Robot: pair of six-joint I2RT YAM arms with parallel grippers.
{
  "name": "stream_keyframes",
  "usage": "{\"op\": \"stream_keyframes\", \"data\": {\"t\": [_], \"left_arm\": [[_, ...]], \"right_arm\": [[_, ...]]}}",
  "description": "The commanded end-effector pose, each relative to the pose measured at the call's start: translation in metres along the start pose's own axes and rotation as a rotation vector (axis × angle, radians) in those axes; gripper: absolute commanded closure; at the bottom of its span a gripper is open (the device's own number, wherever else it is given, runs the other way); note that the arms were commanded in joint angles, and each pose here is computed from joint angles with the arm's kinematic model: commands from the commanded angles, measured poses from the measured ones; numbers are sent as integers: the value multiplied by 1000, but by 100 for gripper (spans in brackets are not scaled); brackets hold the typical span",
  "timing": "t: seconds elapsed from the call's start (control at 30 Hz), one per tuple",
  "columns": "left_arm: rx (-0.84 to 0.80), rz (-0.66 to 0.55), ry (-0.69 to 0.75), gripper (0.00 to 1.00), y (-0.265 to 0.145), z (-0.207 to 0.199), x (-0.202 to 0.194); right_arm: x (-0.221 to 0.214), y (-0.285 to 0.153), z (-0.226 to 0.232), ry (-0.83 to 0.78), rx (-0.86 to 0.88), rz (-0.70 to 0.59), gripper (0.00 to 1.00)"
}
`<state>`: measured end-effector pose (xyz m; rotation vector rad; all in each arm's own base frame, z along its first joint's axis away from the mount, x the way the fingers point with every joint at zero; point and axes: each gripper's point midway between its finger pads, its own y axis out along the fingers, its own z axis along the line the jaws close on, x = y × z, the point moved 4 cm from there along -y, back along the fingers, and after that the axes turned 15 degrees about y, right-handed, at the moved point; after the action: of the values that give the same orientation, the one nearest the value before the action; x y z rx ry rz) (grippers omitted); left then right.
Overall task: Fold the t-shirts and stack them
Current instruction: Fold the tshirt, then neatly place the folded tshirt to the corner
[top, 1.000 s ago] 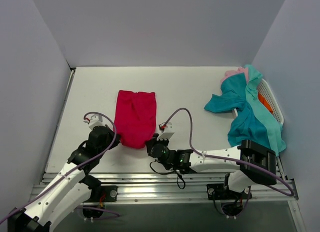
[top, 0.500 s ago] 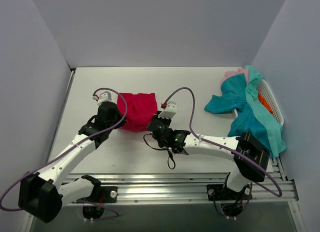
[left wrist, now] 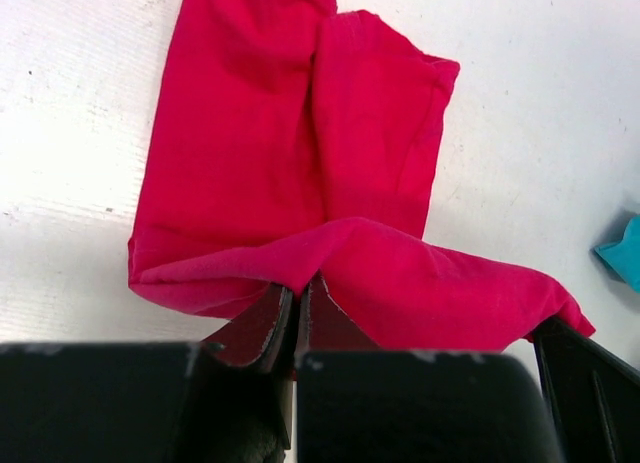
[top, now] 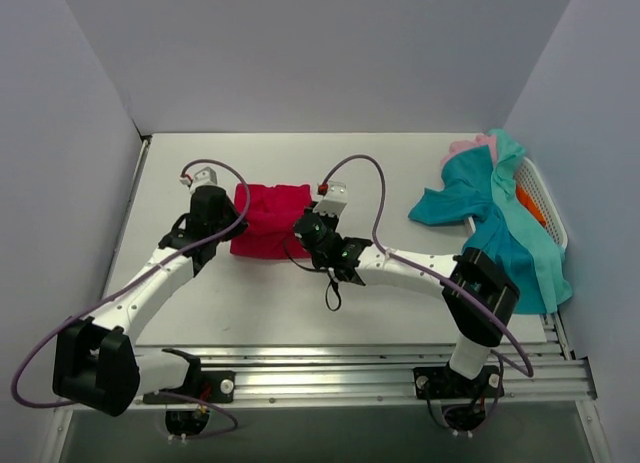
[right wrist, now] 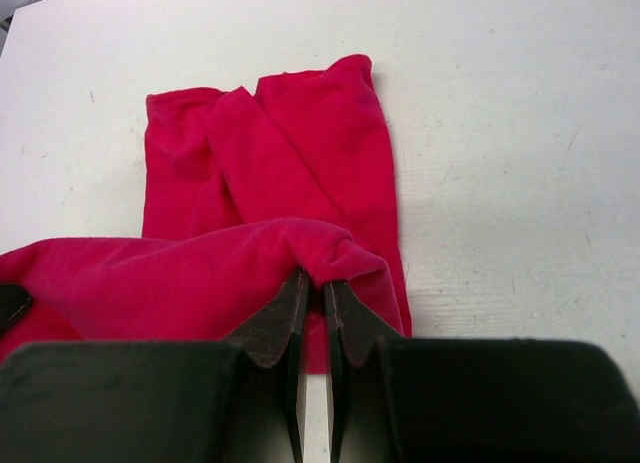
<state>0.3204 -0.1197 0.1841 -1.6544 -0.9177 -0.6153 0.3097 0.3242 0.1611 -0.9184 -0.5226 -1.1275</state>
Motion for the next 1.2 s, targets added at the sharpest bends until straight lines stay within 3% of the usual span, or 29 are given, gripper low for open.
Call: {"op": "stream_keyframes", "data": {"t": [0.0, 0.17, 0.3, 0.33, 0.37, 0.4, 0.43, 0.47, 0.5, 0.53, 0.63, 0.83, 0.97, 1.17], "left_arm": [[-49, -118, -9, 97, 1, -12, 40], [-43, -127, -4, 97, 20, -13, 49], [-42, -166, -3, 90, 57, -5, 81], [-55, -195, 3, 75, 68, -4, 95], [-58, -167, 26, 56, 103, 0, 90], [-61, -159, 40, 39, 122, 4, 95], [-81, -231, 31, 6, 132, 6, 142], [-85, -122, 24, 6, 174, 17, 121], [-114, -108, 12, 6, 189, 20, 129], [-188, -102, -7, 6, 189, 10, 155], [-196, -119, -20, 6, 197, 22, 169], [-151, -274, 0, 6, 113, 20, 197], [-98, -260, -8, 6, 75, 24, 175], [34, -174, -38, 6, 39, 48, 104]], "right_arm": [[21, 8, 20, 28, 36, -38, 100], [31, 30, 25, 19, 44, -43, 100], [32, 87, 21, -11, 18, -48, 100], [51, 102, 40, 11, 44, -81, 100], [66, 123, 36, 11, 13, -118, 73], [48, 153, 16, -50, -68, -98, 45], [54, 170, 17, -57, -77, -107, 20], [90, 182, 47, -8, -27, -160, 0], [84, 205, 23, -28, -96, -111, 0], [96, 207, 28, -11, -95, -118, 0], [140, 179, 38, 43, -73, -206, 0], [158, 108, 14, 116, -27, -260, 0], [159, 64, -2, 158, -28, -269, 0], [128, 11, -47, 211, -47, -230, 0]]}}
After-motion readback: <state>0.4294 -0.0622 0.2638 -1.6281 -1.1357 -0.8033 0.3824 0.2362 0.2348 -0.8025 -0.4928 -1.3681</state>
